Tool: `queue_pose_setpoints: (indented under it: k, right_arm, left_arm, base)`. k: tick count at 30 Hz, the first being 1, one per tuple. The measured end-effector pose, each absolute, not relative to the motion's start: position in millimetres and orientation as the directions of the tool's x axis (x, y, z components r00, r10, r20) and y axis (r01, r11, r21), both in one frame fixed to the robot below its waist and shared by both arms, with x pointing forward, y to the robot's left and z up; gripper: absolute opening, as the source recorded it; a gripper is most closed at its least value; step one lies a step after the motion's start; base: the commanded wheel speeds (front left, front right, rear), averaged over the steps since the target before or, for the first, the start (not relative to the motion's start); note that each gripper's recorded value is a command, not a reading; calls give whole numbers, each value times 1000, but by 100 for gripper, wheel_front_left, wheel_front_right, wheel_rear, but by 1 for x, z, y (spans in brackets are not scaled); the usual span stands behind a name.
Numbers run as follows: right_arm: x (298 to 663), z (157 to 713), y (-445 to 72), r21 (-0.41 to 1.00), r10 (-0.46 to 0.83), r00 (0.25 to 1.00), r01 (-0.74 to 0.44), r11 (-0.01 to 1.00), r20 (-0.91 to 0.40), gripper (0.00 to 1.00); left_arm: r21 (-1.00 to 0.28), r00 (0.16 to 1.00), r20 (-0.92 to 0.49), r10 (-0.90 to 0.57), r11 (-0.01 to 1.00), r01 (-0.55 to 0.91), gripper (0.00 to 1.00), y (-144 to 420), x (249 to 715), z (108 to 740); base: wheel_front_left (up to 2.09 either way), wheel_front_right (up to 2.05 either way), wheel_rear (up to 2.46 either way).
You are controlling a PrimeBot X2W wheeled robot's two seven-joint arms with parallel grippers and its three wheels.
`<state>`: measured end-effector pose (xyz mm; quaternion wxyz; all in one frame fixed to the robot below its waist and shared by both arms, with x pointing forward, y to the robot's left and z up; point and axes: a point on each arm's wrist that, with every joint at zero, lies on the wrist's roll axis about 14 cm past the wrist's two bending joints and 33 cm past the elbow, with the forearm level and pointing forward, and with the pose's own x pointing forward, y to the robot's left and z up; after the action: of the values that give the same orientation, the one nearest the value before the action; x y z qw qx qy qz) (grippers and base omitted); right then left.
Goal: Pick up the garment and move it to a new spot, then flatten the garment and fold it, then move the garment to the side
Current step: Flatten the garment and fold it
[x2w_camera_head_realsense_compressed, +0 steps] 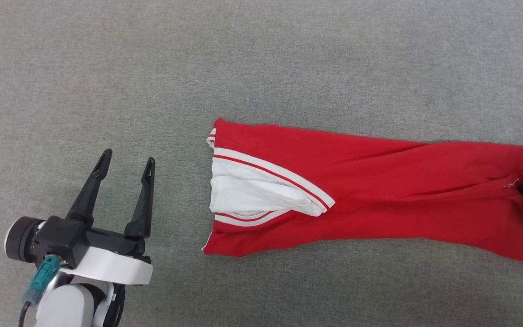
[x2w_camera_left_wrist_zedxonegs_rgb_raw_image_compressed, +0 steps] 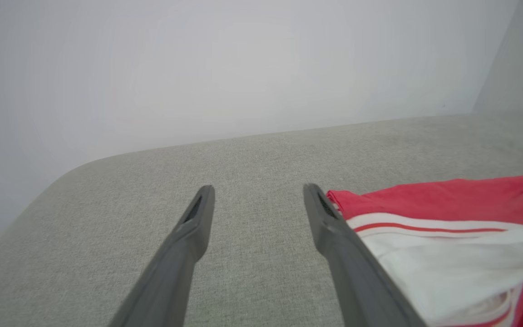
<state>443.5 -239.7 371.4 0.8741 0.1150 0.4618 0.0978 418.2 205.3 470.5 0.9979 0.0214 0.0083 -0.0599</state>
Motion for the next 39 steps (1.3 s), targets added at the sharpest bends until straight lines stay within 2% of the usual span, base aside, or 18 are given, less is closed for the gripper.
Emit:
queue_pose_setpoints:
  k: [5,11,23,28,33,39]
  right_arm:
    - [444,373,-244,297,273,563,-51,954,-780,0]
    - [445,381,-269,282,219,608,9,959,-764,0]
    - [426,417,-400,142,-99,664,299,944,-741,0]
    - [422,432,-430,125,-179,683,371,920,-708,0]
    - [424,437,-417,120,-148,696,321,939,-702,0]
    - [425,437,-363,113,-10,695,131,985,-719,0]
  left_arm:
    - [40,993,-28,-116,992,117,100,206,419,467]
    - [50,990,-43,-134,989,136,100,202,423,460]
    - [73,973,-47,-225,971,228,100,177,448,449]
    - [72,968,-40,-250,965,252,100,168,456,448]
    - [76,967,-27,-254,964,256,100,165,455,453]
    - [76,974,-4,-228,971,227,100,171,447,465]
  base:
    - [0,0,0]
    - [0,0,0]
    - [0,0,0]
    - [0,0,0]
    - [0,0,0]
    - [0,0,0]
